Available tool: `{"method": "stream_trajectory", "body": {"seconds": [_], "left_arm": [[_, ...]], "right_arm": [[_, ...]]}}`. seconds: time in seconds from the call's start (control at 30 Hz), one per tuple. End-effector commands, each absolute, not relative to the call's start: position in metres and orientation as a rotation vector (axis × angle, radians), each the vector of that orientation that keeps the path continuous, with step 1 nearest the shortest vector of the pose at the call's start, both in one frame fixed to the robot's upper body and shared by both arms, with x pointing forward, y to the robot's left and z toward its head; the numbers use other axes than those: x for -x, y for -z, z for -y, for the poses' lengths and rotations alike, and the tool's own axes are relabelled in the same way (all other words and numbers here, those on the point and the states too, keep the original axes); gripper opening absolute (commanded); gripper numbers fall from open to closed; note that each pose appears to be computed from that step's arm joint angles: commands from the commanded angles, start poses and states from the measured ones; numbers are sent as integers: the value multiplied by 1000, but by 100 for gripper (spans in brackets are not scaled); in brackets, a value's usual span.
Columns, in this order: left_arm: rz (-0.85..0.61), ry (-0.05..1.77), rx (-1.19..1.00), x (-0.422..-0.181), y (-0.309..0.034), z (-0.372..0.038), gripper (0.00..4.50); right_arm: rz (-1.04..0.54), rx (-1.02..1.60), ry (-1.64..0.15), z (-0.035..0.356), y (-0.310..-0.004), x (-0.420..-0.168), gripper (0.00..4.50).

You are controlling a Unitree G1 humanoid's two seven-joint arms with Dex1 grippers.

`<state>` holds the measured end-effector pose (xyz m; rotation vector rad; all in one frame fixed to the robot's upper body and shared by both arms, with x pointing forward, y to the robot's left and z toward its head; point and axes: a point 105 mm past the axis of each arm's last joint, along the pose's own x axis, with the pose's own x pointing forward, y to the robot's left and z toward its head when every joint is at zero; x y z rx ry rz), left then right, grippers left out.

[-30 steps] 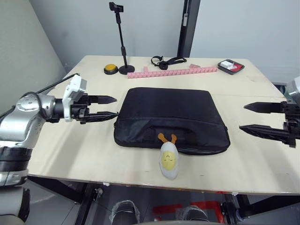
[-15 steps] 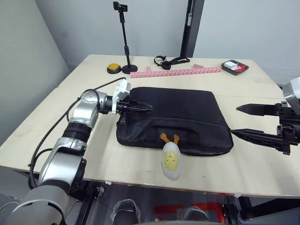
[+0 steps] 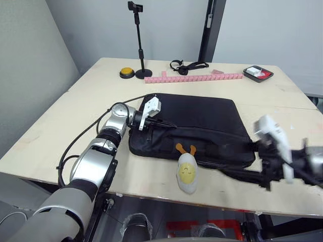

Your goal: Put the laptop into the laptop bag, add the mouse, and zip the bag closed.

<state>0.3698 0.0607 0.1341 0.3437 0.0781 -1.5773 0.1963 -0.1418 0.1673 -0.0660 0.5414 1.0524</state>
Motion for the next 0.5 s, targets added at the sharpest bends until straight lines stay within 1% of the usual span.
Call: {"method": "stream_trajectory", "body": {"seconds": [0.03, 0.17, 0.27, 0.4, 0.5], "left_arm": [[-47, 1572, -394, -373, -142, -60, 3], [-72, 1549, -396, -374, -135, -65, 3], [-82, 1550, -391, -373, -133, -67, 3], [-80, 1558, -405, -372, -130, -67, 3], [-84, 1562, -405, -371, -129, -68, 3]], "right_arm": [[-544, 60, -1014, 140, -159, -209, 450], [-594, 10, -1067, 125, -146, -209, 450], [-643, 3, -1055, 117, -131, -216, 450], [-646, -43, -1075, 103, -126, -225, 450], [-697, -25, -1069, 98, -112, -229, 450]]}}
